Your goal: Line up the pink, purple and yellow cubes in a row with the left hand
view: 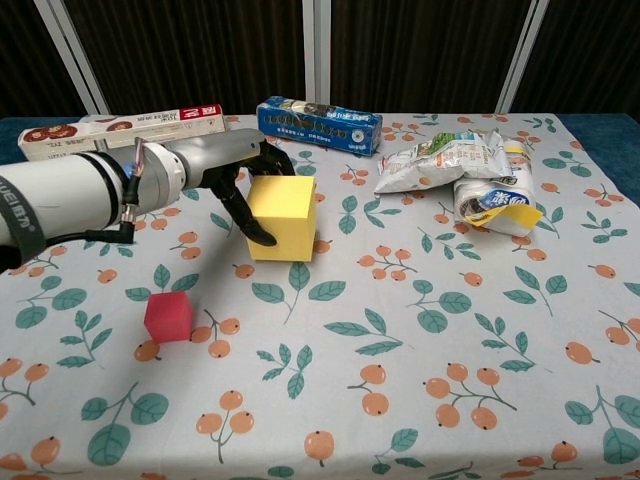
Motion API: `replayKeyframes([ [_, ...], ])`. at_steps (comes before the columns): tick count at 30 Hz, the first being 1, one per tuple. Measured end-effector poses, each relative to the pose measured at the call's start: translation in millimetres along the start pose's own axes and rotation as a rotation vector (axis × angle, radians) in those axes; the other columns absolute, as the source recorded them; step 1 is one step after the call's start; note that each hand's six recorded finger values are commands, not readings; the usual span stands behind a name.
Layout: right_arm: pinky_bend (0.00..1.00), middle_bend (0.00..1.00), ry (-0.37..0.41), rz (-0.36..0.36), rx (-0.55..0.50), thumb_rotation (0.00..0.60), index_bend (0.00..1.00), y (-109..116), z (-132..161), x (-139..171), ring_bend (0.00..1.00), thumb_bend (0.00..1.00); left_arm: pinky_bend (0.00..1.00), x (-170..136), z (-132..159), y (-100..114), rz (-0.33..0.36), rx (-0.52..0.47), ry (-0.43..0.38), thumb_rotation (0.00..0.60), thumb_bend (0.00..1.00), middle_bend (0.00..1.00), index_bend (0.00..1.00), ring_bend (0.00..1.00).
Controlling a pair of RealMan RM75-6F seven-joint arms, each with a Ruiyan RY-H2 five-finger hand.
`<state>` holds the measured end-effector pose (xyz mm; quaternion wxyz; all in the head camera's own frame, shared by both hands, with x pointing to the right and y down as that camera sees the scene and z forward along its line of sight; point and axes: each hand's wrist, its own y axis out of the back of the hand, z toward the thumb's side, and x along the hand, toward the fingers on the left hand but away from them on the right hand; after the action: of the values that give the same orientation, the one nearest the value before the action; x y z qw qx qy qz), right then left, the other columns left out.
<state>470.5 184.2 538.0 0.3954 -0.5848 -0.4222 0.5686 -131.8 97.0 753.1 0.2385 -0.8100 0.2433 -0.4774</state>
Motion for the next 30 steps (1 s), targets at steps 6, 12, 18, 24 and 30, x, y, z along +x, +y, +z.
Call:
replayKeyframes([
  [6, 0.0, 0.03, -0.005, 0.001, -0.004, 0.6, 0.0, -0.5, -1.9, 2.0, 0.0, 0.03, 0.15, 0.8, 2.2, -6.7, 0.002, 0.014, -0.001, 0.6, 0.03, 0.29, 0.27, 0.28],
  [12, 0.0, 0.04, -0.003, -0.005, -0.003, 0.6, 0.0, 1.5, -1.6, 1.3, 0.0, 0.03, 0.15, -3.8, 6.6, -2.2, 0.012, 0.031, -0.021, 0.6, 0.03, 0.18, 0.19, 0.22],
  [18, 0.0, 0.04, -0.002, -0.009, -0.001, 0.6, 0.0, 2.5, -1.6, 2.4, 0.0, 0.03, 0.15, -13.0, 6.3, 30.8, 0.065, 0.05, -0.045, 0.6, 0.03, 0.18, 0.19, 0.22],
  [24, 0.0, 0.04, 0.004, -0.007, 0.003, 0.6, 0.0, 2.7, 0.5, 1.8, 0.0, 0.03, 0.15, -7.3, 0.2, 70.7, 0.134, 0.032, -0.026, 0.6, 0.03, 0.21, 0.21, 0.22],
  [30, 0.0, 0.04, 0.004, -0.004, 0.008, 0.6, 0.0, 2.9, 1.8, 0.9, 0.0, 0.03, 0.18, 14.8, -14.9, 85.8, 0.148, 0.013, 0.043, 0.6, 0.03, 0.24, 0.23, 0.22],
])
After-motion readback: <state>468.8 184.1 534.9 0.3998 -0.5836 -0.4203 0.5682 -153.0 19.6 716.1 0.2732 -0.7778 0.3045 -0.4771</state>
